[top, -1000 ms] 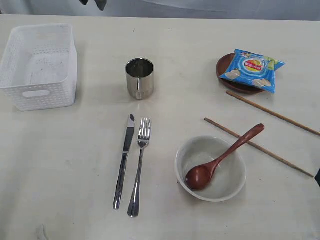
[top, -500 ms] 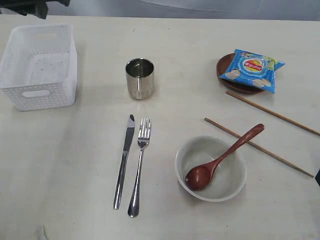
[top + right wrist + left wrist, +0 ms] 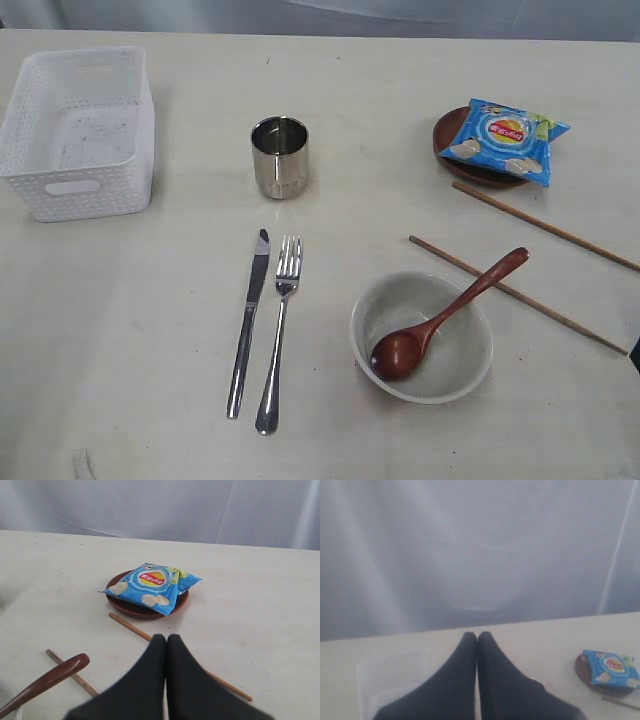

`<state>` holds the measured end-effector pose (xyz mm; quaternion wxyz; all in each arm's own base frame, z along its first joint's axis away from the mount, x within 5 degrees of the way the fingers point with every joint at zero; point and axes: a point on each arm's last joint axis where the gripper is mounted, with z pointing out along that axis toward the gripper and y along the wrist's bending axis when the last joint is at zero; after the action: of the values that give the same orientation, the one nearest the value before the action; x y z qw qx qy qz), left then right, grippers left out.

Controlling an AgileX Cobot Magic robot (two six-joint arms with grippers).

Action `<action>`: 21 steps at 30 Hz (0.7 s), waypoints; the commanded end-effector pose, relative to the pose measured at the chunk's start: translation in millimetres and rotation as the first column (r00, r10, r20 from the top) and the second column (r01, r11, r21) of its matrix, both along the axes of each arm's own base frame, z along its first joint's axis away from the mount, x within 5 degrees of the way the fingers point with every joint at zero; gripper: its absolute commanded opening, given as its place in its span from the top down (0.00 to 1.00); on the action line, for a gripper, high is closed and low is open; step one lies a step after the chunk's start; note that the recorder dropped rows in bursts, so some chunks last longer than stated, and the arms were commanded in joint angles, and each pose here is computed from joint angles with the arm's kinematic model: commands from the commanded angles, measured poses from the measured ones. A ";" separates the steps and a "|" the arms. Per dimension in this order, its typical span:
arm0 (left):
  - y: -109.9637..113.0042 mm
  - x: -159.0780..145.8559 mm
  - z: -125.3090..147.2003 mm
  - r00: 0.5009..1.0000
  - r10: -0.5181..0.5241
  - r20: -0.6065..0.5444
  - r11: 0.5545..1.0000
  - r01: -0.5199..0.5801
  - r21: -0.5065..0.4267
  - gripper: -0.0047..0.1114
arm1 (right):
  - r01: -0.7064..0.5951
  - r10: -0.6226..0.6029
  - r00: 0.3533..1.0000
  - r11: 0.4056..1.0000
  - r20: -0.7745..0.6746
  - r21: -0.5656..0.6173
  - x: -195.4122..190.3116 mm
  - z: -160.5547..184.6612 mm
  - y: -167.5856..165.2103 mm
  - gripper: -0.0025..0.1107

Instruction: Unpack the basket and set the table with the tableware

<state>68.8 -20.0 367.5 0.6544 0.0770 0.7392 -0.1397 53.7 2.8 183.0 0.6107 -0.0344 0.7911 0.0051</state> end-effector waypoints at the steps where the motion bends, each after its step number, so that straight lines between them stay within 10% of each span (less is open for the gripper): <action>1: 13.5 -28.0 1.1 0.996 0.011 0.083 0.999 -0.007 -0.050 0.96 | -0.001 0.001 1.000 1.000 0.006 -0.007 -0.2 -0.4 -0.2 0.98; 21: 22.8 -48.4 3.9 0.986 0.016 0.167 0.996 -0.001 -0.088 0.96 | -0.001 0.001 1.000 1.000 0.006 -0.007 -0.2 -0.4 -0.2 0.98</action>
<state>20.7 2.7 373.0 0.7177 0.0601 0.6749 -0.1608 53.7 2.8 183.0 0.6107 -0.0344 0.7911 0.0051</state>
